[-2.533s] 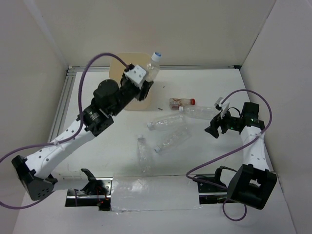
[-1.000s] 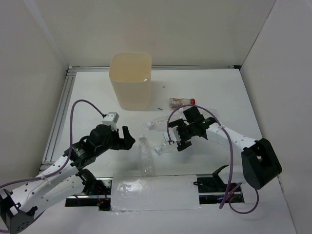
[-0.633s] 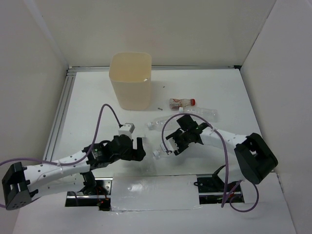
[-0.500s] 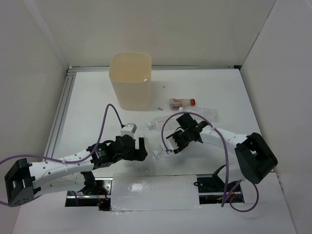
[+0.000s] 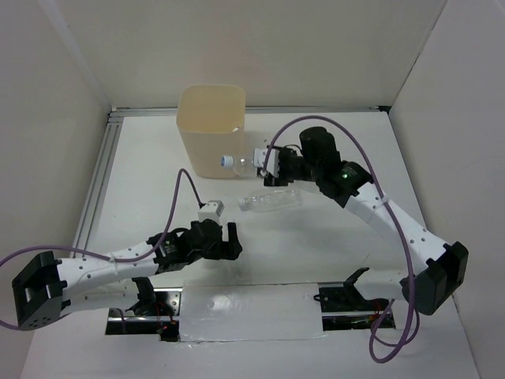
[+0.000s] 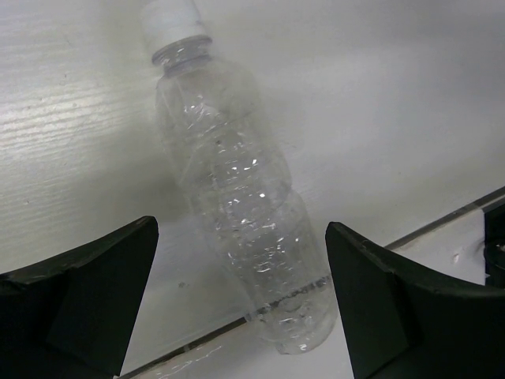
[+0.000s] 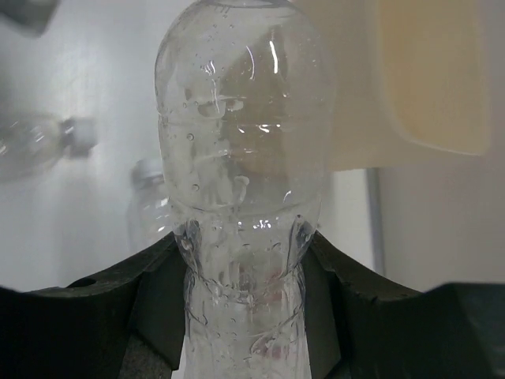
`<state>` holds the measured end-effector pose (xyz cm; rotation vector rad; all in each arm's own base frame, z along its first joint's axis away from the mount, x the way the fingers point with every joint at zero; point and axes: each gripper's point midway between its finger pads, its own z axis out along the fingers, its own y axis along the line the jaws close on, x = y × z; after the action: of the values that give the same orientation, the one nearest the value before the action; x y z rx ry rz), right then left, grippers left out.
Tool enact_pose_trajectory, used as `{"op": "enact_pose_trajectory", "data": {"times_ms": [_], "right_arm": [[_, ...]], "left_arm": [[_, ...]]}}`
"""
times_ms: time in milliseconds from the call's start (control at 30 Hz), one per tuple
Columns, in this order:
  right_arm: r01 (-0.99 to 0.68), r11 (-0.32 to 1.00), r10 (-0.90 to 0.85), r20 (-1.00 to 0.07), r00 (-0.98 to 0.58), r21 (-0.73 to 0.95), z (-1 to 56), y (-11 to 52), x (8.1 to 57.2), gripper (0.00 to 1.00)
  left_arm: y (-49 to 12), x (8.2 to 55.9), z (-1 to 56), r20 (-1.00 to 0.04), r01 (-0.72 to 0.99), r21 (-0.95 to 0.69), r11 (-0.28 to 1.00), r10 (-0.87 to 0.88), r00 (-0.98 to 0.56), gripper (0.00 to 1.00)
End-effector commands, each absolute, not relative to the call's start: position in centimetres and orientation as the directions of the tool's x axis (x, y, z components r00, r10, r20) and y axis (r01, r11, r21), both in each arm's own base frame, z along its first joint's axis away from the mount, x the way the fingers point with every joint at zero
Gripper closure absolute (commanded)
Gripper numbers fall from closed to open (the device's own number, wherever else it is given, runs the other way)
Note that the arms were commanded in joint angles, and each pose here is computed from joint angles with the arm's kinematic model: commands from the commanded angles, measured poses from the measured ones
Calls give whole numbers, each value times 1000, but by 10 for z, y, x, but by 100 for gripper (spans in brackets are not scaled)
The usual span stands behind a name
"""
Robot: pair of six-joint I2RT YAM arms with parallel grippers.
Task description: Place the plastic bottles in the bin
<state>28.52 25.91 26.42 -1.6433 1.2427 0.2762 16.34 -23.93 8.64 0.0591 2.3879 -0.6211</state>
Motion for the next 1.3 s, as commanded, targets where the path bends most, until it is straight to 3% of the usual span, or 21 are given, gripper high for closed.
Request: {"op": "enact_pose_trajectory", "data": {"times_ms": [0,33,233,367,433,467,500,700,733,900,1033,1100,1167,1200,1233,1267], "right_arm": [[-732,335,-494,-772,399,-593,337,279,327,78],[-667,406,-450,-772,450,-625,372,283,342,78],[-600,501,-328,-779,535,-624,431,342,389,77],[-588,527,-291,-781,553,-613,445,375,416,74],[-641,510,-294,-817,496,-573,420,395,435,69],[-650,515,-281,-827,487,-558,431,395,440,65],[-680,494,-275,-840,468,-541,423,403,442,49],[-735,541,-235,-912,336,-410,392,399,476,15],[-740,548,-217,-921,325,-390,396,399,475,3],[-709,619,-171,-940,296,-337,431,366,477,0],[-675,685,-136,-958,254,-276,463,311,476,0],[-660,697,-146,-957,252,-280,474,270,473,0],[-685,683,-178,-967,181,-253,450,247,470,0],[-659,697,-207,-960,190,-282,455,218,467,0],[-679,685,-250,-961,118,-262,425,205,464,0],[-701,662,-272,-956,106,-266,415,197,457,10]], "left_arm": [[-241,167,81,-619,179,-427,886,-142,-773,0],[-242,167,76,-615,176,-418,891,-135,-777,0],[-245,164,62,-613,201,-397,895,-95,-785,0],[-248,161,58,-603,212,-395,894,-78,-794,0],[-250,158,58,-603,220,-395,892,-71,-795,0],[-248,160,55,-605,214,-383,898,-69,-793,0],[-249,160,55,-602,207,-389,898,-77,-795,0],[-245,157,37,-579,195,-340,920,-41,-815,0],[-246,156,35,-576,199,-349,916,-42,-817,2],[-251,155,30,-562,213,-348,913,-21,-827,9],[-261,153,31,-567,261,-354,898,15,-823,28],[-267,152,36,-569,283,-370,885,25,-822,47],[-275,150,41,-579,324,-380,866,51,-814,60],[-287,150,56,-602,369,-395,841,67,-796,73],[-292,149,63,-611,393,-389,833,86,-787,76],[-296,145,73,-624,424,-382,821,110,-774,81]]}}
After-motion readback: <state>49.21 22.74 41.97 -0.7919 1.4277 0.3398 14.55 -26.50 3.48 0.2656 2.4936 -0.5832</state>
